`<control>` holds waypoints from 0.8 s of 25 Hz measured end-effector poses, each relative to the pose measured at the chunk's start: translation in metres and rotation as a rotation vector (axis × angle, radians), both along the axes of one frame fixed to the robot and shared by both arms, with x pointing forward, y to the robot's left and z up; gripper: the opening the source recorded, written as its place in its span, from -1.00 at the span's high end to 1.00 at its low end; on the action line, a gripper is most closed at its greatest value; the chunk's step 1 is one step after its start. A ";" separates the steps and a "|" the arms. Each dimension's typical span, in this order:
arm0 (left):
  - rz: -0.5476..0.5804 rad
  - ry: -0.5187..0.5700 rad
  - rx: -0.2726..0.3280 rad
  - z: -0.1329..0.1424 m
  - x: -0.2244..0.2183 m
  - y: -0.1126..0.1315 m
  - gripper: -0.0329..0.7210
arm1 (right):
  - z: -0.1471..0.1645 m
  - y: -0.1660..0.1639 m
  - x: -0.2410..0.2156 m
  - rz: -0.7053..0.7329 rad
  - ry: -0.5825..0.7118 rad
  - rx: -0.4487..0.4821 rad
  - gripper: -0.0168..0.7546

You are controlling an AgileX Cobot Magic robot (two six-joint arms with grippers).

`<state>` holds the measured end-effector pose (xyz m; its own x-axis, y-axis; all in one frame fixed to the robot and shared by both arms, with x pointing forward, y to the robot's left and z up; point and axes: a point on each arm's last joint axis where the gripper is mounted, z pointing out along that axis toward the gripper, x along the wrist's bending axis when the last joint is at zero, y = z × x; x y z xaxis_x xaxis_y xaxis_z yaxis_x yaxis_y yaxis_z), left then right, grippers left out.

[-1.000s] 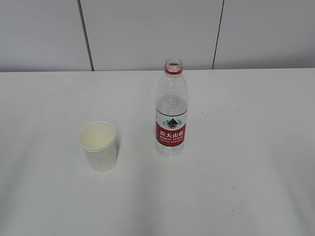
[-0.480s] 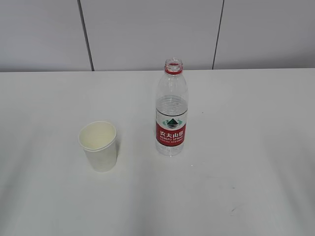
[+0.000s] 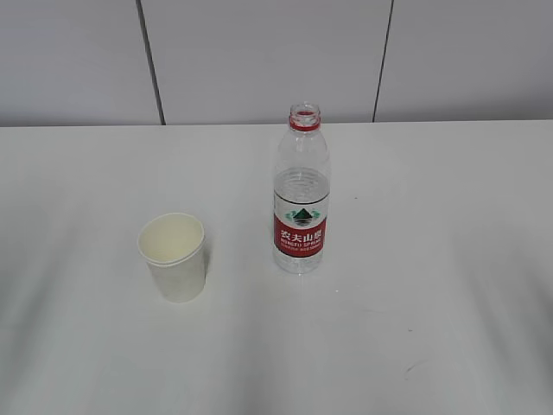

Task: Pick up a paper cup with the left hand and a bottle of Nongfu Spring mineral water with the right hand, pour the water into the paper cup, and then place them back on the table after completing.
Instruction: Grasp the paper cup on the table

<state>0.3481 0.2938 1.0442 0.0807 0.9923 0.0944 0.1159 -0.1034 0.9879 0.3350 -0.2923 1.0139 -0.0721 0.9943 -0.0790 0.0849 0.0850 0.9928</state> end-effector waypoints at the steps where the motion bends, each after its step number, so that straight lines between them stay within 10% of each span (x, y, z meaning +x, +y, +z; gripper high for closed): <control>1: -0.002 0.010 0.001 -0.002 0.005 0.000 -0.55 | -0.001 0.000 0.003 0.003 0.007 -0.010 -0.57; 20: -0.047 -0.005 -0.014 -0.041 0.046 -0.009 -0.55 | -0.009 0.004 0.032 0.032 0.034 -0.035 -0.56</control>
